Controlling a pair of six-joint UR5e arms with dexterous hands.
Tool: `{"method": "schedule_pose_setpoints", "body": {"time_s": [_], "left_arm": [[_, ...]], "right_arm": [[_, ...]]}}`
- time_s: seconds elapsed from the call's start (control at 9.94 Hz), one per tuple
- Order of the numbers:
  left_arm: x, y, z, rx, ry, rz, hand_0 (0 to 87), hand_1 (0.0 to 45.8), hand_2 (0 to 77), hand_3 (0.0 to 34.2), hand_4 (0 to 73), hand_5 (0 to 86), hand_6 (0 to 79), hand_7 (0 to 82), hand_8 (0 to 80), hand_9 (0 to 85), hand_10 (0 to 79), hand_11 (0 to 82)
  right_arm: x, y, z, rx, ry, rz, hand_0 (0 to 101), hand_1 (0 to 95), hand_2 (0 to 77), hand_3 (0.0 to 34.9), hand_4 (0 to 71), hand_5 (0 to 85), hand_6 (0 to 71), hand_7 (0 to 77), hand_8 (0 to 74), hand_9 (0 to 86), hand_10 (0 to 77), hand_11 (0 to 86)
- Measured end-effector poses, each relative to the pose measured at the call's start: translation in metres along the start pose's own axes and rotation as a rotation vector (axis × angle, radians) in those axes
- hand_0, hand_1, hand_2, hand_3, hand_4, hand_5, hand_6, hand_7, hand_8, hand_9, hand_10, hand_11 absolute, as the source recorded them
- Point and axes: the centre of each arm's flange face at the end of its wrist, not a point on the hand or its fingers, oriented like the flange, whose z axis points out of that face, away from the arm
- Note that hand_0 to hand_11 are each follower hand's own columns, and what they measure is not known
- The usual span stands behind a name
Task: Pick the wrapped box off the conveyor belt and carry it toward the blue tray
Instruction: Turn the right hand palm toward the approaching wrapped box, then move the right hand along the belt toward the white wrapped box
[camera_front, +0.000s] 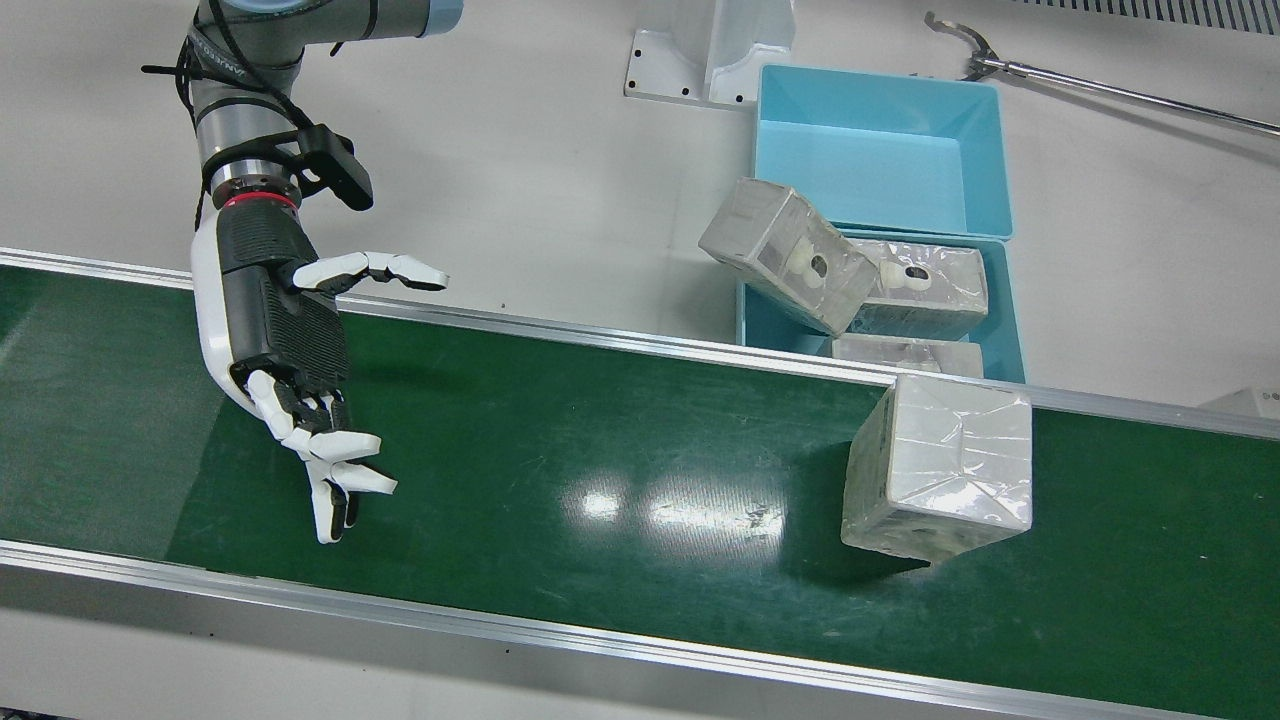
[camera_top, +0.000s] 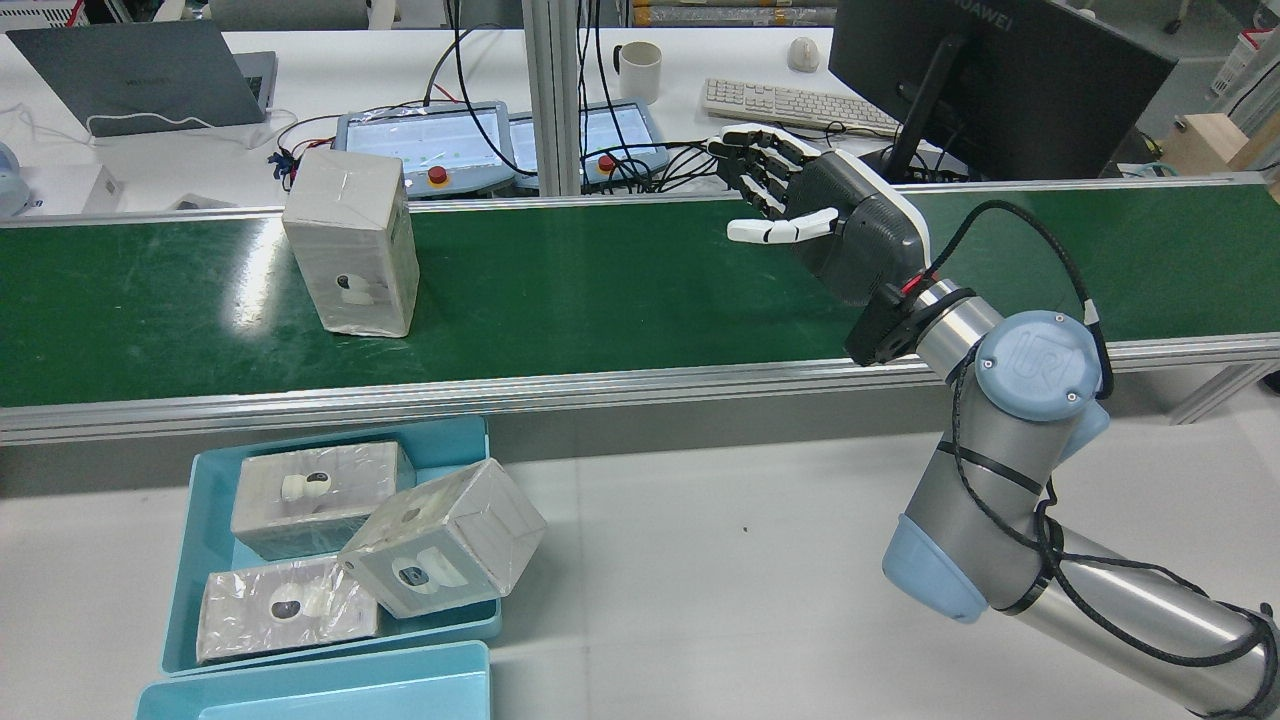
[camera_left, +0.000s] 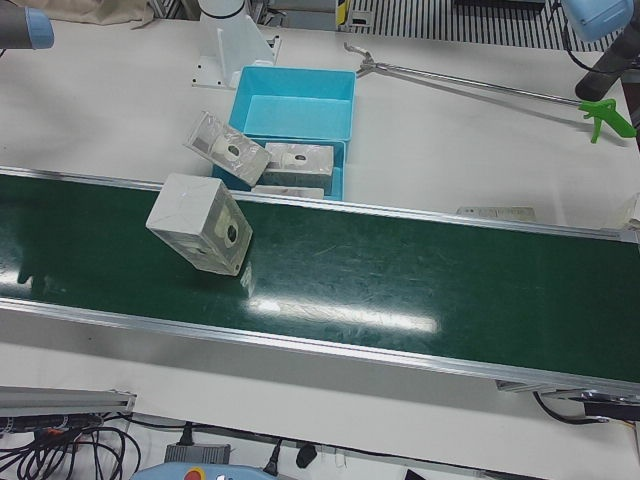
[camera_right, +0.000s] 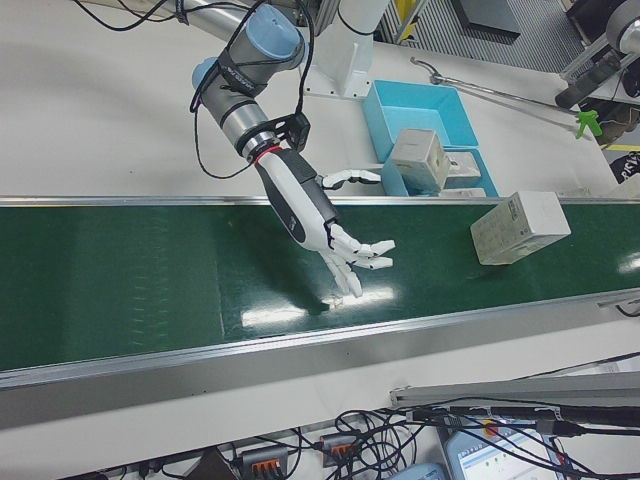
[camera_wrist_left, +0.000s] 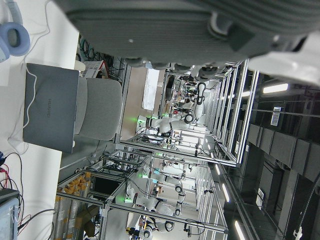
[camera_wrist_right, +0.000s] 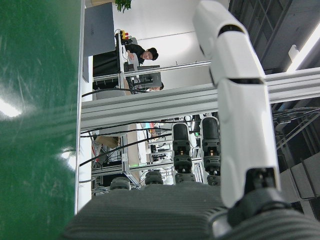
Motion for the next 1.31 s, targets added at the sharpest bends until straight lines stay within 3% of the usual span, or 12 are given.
{"method": "schedule_pose_setpoints", "body": {"time_s": [0.6, 0.7, 1.01, 1.31], "left_arm": [[0.000, 0.000, 0.000, 0.000, 0.000, 0.000, 0.0, 0.0, 0.5, 0.0, 0.0, 1.1, 0.0, 0.5, 0.5, 0.0, 0.5, 0.0], [0.000, 0.000, 0.000, 0.000, 0.000, 0.000, 0.0, 0.0, 0.5, 0.0, 0.0, 1.1, 0.0, 0.5, 0.5, 0.0, 0.5, 0.0], [0.000, 0.000, 0.000, 0.000, 0.000, 0.000, 0.0, 0.0, 0.5, 0.0, 0.0, 1.1, 0.0, 0.5, 0.5, 0.0, 0.5, 0.0], [0.000, 0.000, 0.000, 0.000, 0.000, 0.000, 0.0, 0.0, 1.1, 0.0, 0.0, 1.1, 0.0, 0.5, 0.5, 0.0, 0.5, 0.0]], "right_arm": [[0.006, 0.004, 0.004, -0.006, 0.006, 0.002, 52, 21.3, 22.9, 10.4, 13.6, 30.5, 5.4, 23.5, 0.0, 2.7, 0.0, 1.6], [0.007, 0.005, 0.004, -0.008, 0.007, 0.002, 52, 19.1, 21.3, 12.6, 13.6, 30.5, 5.4, 22.9, 0.0, 2.7, 0.0, 1.6], [0.013, 0.004, 0.005, -0.005, 0.016, -0.002, 54, 21.3, 16.4, 13.3, 13.1, 30.5, 4.4, 23.5, 0.0, 2.7, 0.0, 1.6], [0.023, 0.007, 0.013, -0.006, 0.025, 0.000, 52, 20.2, 16.9, 12.7, 13.1, 30.5, 4.9, 23.5, 0.0, 2.7, 0.0, 1.6]]}}
